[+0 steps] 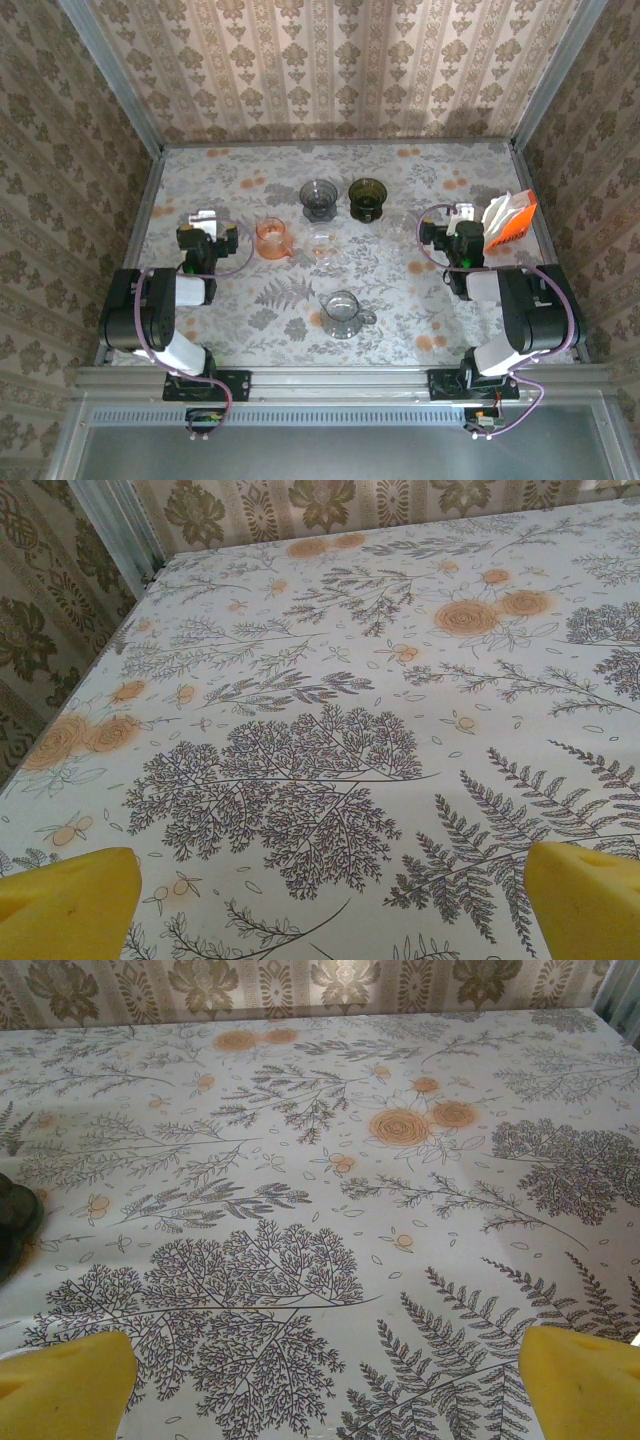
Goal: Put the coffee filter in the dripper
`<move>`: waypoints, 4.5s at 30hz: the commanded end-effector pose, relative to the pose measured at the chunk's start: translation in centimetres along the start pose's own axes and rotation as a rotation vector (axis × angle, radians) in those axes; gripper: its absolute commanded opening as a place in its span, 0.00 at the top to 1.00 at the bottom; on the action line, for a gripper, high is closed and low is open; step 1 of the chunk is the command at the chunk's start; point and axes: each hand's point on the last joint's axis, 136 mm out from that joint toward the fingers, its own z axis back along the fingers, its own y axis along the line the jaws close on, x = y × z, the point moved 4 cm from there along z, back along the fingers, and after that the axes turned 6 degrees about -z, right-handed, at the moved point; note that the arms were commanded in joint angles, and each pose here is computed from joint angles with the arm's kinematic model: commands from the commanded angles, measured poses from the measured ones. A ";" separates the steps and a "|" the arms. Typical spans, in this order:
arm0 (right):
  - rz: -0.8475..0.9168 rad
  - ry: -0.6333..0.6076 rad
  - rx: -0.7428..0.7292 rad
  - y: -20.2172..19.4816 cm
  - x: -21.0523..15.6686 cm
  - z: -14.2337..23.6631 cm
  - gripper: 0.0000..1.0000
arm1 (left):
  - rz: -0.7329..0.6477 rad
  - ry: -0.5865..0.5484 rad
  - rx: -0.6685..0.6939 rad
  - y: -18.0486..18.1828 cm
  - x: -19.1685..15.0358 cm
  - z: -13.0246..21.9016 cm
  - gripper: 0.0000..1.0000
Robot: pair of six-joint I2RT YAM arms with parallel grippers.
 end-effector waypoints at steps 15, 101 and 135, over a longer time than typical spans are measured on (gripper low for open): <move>-0.028 0.062 -0.062 -0.5 2.7 0.2 0.00 | -0.001 -0.054 0.022 0.7 2.1 1.1 0.00; -0.378 0.429 -0.155 13.9 0.4 4.4 0.17 | 0.777 -0.226 -0.403 0.2 17.3 11.7 0.11; -0.442 0.441 0.012 11.9 4.7 2.9 0.18 | 0.764 -0.193 -0.420 -0.4 16.6 11.2 0.10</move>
